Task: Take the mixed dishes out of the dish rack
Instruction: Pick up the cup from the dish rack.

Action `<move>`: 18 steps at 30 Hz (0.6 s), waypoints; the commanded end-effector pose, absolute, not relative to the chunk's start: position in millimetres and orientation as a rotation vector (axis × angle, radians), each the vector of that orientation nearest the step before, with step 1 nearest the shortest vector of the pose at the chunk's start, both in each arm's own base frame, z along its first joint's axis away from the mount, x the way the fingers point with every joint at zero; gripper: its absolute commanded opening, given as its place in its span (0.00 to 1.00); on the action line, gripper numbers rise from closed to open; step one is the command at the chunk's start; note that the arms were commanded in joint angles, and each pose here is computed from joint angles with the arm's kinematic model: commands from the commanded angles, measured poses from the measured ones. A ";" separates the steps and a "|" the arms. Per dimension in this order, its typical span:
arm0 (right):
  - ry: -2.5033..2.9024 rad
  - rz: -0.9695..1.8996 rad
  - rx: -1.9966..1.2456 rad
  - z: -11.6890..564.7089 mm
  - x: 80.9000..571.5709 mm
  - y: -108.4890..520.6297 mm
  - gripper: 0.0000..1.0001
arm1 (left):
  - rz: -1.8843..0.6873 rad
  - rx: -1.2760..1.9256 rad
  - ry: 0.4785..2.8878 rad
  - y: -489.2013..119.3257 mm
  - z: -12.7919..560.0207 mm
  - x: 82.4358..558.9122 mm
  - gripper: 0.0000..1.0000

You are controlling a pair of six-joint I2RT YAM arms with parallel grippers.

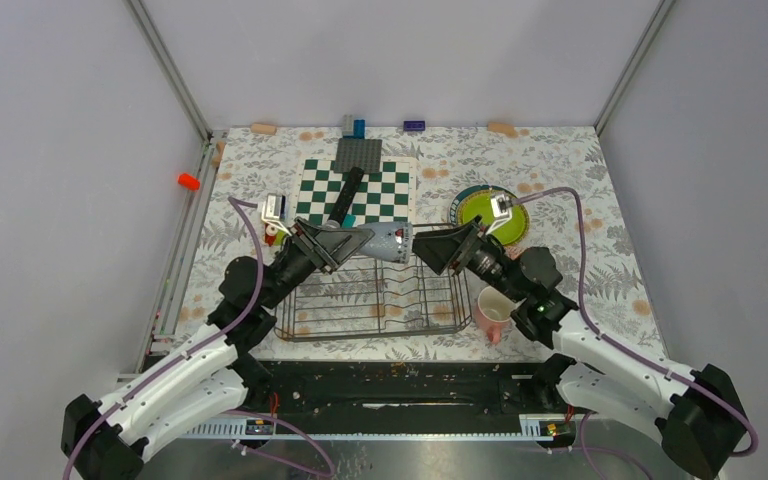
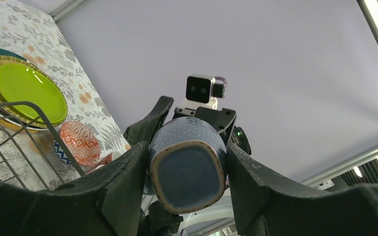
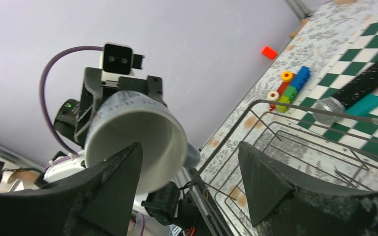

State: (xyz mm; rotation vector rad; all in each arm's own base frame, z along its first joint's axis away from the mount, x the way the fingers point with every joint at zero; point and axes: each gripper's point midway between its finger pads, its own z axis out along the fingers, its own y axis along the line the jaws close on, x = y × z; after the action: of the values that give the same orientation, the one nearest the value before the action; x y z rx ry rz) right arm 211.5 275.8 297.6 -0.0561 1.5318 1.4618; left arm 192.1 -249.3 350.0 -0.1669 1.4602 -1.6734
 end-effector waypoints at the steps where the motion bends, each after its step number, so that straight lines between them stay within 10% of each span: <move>1: 1.402 1.600 -0.187 345.6 195.8 292.4 0.76 | -1.789 -0.083 1.299 -246.4 393.2 174.4 0.00; 9: 1.380 1.701 -0.242 355.5 190.2 306.5 0.51 | -1.829 -0.060 1.286 -249.4 395.4 170.1 0.00; 18: 1.353 1.740 -0.278 362.2 180.1 305.2 0.00 | -1.812 -0.090 1.321 -252.2 384.1 177.3 0.09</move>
State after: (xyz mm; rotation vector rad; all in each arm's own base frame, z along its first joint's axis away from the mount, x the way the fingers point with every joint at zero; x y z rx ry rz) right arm 198.4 308.2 320.9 -0.2044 1.4932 1.6674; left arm 183.1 -256.6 361.4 -0.1388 1.4325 -1.7852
